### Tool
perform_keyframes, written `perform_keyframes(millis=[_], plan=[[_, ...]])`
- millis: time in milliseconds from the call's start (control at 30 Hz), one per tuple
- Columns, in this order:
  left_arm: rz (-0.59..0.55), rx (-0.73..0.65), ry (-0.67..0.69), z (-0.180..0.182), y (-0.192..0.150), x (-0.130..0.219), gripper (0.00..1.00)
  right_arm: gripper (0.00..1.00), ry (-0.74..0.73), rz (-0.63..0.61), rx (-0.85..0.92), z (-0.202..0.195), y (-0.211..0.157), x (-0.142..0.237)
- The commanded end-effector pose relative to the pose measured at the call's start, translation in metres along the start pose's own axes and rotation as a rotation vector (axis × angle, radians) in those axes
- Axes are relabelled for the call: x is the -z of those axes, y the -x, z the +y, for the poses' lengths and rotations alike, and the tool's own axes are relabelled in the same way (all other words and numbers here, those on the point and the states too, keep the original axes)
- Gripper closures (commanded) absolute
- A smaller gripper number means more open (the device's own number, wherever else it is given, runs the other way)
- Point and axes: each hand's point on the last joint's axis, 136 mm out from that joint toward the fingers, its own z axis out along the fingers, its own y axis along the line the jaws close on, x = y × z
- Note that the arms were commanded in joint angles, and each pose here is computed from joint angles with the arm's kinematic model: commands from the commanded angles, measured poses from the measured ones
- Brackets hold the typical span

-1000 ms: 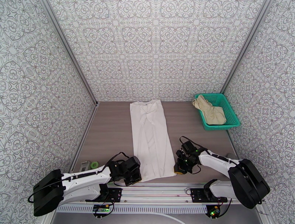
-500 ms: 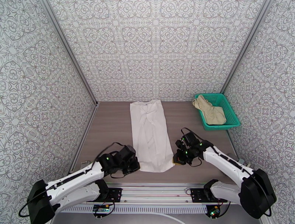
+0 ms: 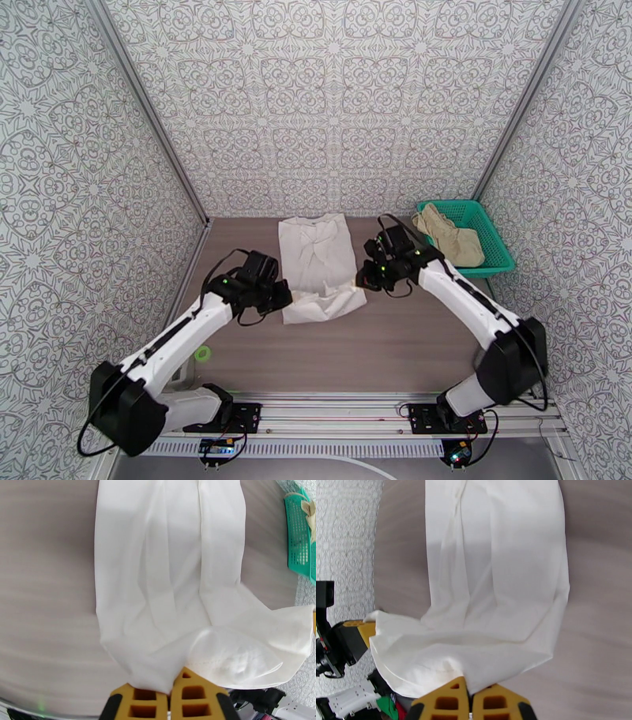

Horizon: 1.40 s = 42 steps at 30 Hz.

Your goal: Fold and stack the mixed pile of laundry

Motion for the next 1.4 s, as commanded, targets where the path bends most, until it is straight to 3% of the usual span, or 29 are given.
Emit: perform_keyframes(millis=[0,433,867,900,933,1033,1200,1367], plan=[[-0.069,-0.059,-0.052,-0.01,0.038,-0.002,1.0,1.0,0.001,-0.056,0.019,0.003,0.036,-0.004],[-0.127,-0.025,-0.115,-0.006,0.134,-0.049,1.0,1.0,0.08,-0.058,-0.016,-0.007,0.105,-0.054],[-0.071,0.047,-0.103,0.03,0.154,-0.109,1.0,1.0,0.123,-0.007,-0.052,-0.038,0.137,-0.113],[-0.066,0.053,-0.097,0.034,0.155,-0.114,1.0,0.99,0.131,-0.003,-0.055,-0.04,0.138,-0.117],[-0.064,0.061,-0.089,0.04,0.156,-0.119,1.0,0.92,0.133,0.0,-0.058,-0.043,0.139,-0.122],[-0.071,0.086,-0.075,0.055,0.161,-0.133,0.78,0.77,0.166,-0.009,-0.055,-0.046,0.149,-0.131],[-0.134,0.095,-0.153,0.057,0.184,-0.142,0.61,0.66,0.257,-0.068,-0.076,-0.05,0.174,-0.141],[-0.238,0.07,-0.221,0.045,0.213,-0.122,0.53,0.57,0.332,-0.131,-0.111,-0.055,0.198,-0.131]])
